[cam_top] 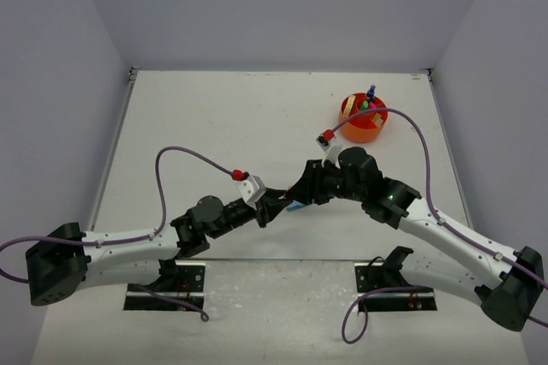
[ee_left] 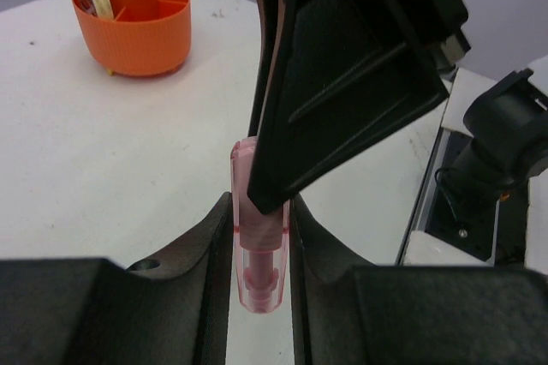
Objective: Sort the stationery into containers
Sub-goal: Place the stationery in the storage box.
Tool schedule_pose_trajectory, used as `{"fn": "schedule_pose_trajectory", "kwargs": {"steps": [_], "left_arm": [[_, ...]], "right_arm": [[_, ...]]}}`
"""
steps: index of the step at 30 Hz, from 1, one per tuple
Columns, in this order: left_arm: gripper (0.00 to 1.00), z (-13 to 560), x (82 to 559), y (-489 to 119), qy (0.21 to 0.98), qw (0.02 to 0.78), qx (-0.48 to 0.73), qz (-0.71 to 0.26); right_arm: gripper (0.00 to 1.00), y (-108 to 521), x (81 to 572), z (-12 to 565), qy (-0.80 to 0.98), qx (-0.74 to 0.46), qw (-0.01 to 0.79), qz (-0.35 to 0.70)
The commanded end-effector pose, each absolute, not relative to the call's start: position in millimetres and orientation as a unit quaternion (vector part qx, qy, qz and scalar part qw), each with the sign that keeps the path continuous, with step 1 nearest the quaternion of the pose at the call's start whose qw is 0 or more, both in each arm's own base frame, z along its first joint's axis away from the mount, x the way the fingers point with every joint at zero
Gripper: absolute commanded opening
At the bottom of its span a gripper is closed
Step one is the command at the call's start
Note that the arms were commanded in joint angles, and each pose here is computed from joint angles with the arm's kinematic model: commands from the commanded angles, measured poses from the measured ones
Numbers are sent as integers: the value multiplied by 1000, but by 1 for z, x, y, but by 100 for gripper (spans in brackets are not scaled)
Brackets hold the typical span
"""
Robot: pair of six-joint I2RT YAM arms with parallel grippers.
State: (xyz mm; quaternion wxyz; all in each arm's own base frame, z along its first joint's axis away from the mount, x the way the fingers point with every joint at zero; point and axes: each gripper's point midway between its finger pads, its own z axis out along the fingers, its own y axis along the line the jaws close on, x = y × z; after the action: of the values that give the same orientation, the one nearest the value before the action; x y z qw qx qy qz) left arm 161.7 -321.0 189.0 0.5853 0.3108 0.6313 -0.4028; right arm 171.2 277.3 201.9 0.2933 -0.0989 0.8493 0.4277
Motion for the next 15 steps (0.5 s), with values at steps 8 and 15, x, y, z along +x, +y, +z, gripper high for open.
{"fn": "schedule_pose_trajectory", "kwargs": {"steps": [8,15], "left_arm": [[0,240,169,-326,573,643,292,-416],[100,232,188,-313,632,632,233,-382]], "right_arm": [[0,277,165,197,845,-109,292,434],[0,252,209,215,845,-69,363,388]]}}
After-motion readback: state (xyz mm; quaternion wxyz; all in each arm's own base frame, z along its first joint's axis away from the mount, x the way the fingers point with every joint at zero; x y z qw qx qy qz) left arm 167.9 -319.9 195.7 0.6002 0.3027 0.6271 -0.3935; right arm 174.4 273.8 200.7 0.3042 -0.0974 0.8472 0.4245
